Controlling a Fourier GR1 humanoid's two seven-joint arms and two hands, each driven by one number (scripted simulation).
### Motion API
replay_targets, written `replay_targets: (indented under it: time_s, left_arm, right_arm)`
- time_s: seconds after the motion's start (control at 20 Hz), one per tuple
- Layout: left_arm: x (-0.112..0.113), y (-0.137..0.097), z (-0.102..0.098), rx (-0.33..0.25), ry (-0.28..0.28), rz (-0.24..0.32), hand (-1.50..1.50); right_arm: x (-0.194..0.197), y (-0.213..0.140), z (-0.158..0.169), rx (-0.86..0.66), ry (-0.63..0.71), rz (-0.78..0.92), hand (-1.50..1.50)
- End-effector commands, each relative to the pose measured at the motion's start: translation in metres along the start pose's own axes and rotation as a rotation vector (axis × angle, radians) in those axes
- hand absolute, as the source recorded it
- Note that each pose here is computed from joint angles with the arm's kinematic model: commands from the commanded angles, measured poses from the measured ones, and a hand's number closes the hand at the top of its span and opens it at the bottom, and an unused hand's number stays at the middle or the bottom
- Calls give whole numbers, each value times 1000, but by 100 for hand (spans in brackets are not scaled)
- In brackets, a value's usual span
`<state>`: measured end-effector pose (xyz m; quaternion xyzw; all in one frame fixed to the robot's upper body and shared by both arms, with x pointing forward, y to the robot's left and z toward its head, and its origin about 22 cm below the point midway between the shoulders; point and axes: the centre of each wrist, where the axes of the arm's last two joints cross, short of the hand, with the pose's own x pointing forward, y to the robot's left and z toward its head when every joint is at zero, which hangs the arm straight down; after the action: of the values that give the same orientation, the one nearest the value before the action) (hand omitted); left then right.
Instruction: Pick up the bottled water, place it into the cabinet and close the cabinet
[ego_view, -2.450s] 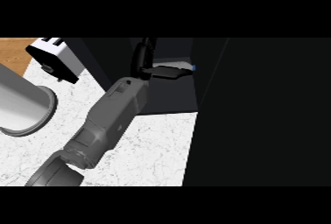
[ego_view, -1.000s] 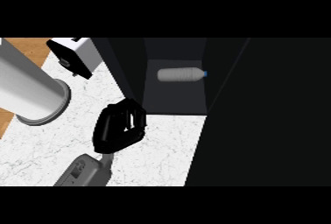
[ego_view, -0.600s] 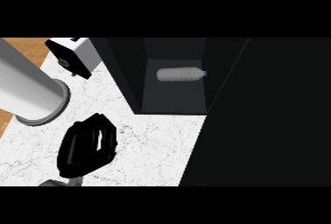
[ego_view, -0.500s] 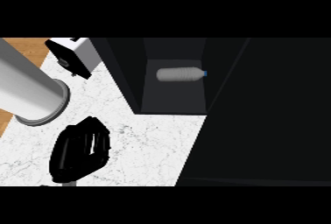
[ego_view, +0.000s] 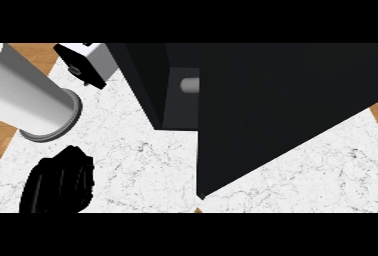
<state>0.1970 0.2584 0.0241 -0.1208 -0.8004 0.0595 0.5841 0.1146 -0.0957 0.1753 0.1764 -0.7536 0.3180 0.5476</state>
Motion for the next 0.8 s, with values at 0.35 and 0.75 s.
replay_targets:
  time_s: [0.35, 0.75]
  left_arm:
    - [11, 39, 25, -5, 4, -13, 150]
    - [19, 53, 35, -22, -10, -2, 150]
  right_arm:
    - [3, 5, -79, -163, -34, -45, 150]
    - [-15, -61, -153, -192, 65, -193, 150]
